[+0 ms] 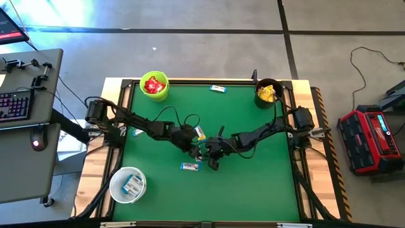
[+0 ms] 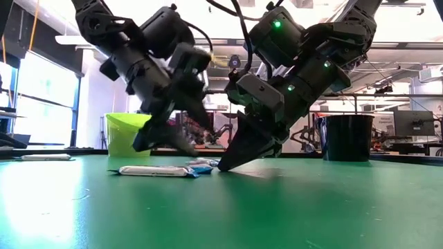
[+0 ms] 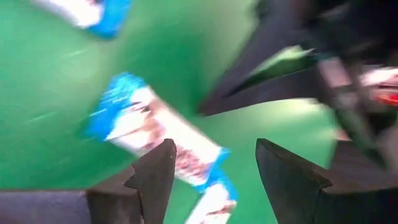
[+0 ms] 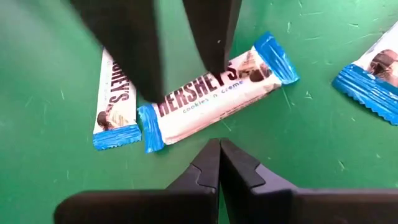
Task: Sort candy by brand, put in halloween buckets
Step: Put the white chocolate into the white bucket
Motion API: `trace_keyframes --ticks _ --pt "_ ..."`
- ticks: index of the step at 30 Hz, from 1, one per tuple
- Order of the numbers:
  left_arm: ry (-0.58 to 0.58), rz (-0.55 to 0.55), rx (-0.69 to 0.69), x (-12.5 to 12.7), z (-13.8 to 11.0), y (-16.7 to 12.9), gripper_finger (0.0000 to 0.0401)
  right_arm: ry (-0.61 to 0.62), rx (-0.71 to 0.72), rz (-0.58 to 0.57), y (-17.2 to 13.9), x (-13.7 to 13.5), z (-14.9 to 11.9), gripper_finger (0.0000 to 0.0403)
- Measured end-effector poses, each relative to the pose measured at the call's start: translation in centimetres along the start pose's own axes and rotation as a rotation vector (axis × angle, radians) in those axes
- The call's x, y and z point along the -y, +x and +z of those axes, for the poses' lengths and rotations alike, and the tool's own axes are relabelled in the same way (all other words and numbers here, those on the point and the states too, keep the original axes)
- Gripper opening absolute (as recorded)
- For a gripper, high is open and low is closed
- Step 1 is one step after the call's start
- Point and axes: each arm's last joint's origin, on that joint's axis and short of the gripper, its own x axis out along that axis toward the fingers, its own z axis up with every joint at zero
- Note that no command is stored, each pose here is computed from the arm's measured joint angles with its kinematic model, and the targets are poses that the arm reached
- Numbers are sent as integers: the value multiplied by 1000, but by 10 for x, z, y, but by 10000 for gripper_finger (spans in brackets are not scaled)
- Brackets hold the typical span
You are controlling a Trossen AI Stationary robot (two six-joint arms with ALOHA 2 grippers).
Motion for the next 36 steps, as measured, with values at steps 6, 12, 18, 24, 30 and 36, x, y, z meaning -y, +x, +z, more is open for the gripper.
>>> trace_keyframes --ticks 6,12,18,24,30,36 --pt "-6 51 -6 0 -2 -8 213 -16 0 0 0 0 0 0" --pt "-7 187 33 -6 -1 -24 213 -17 6 2 0 0 0 0" --pt "79 141 89 -12 18 -26 213 -16 40 22 -1 -5 2 0" --pt "90 67 -9 -30 31 -19 213 -56 77 50 -3 -19 0 0" --pt "136 11 -116 -38 28 -11 213 -74 90 82 -4 -35 -5 0" --pt "174 -4 -134 -40 28 -9 213 -103 73 86 -5 -49 8 0"
